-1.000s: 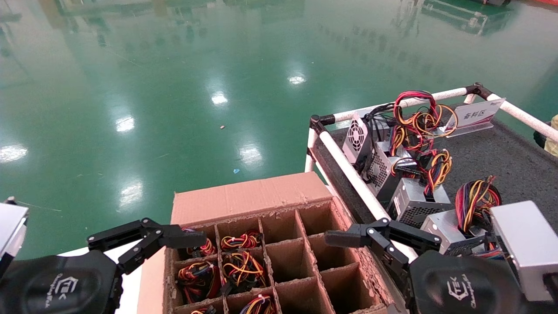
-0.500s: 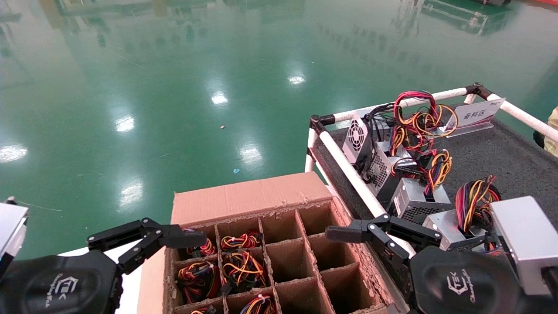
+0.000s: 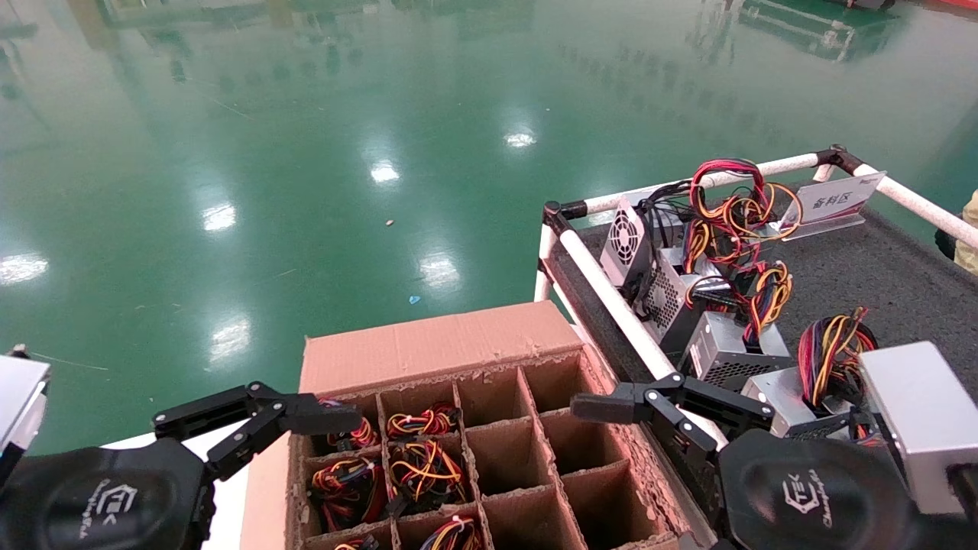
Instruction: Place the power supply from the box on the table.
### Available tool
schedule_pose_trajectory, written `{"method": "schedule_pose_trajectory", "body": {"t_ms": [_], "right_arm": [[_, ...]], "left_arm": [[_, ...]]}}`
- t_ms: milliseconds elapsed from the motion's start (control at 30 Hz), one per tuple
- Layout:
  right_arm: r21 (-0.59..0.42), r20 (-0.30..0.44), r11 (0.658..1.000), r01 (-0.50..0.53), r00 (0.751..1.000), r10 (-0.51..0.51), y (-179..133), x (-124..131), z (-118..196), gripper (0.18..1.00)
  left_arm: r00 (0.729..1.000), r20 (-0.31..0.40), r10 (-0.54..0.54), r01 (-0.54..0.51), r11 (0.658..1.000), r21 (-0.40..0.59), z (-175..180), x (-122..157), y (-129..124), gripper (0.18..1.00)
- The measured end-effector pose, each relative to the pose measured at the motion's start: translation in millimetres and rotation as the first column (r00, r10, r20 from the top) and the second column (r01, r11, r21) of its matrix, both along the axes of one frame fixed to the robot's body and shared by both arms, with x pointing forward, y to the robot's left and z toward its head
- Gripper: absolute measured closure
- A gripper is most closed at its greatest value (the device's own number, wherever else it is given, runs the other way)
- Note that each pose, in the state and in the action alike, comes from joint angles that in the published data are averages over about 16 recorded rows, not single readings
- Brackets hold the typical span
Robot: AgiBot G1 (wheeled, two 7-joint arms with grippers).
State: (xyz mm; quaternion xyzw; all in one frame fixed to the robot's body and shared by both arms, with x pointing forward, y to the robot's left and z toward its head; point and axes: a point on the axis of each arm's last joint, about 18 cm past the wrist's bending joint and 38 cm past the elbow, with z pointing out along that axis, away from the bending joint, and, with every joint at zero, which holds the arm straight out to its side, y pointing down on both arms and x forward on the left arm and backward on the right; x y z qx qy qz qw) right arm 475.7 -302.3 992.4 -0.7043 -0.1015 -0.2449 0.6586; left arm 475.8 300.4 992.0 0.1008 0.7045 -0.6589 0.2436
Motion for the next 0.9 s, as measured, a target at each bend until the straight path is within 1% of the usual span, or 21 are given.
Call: {"method": "schedule_pose_trajectory", "body": {"t_ms": [900], "right_arm": [[0.001,0.001,1.0,0.001,1.0,-0.001,-0.2,0.4,0.3,0.179]], "left_arm": [[1.0,0.0,0.0,0.0,1.0,0.0,0.0,0.0,0.0,0.184]]}}
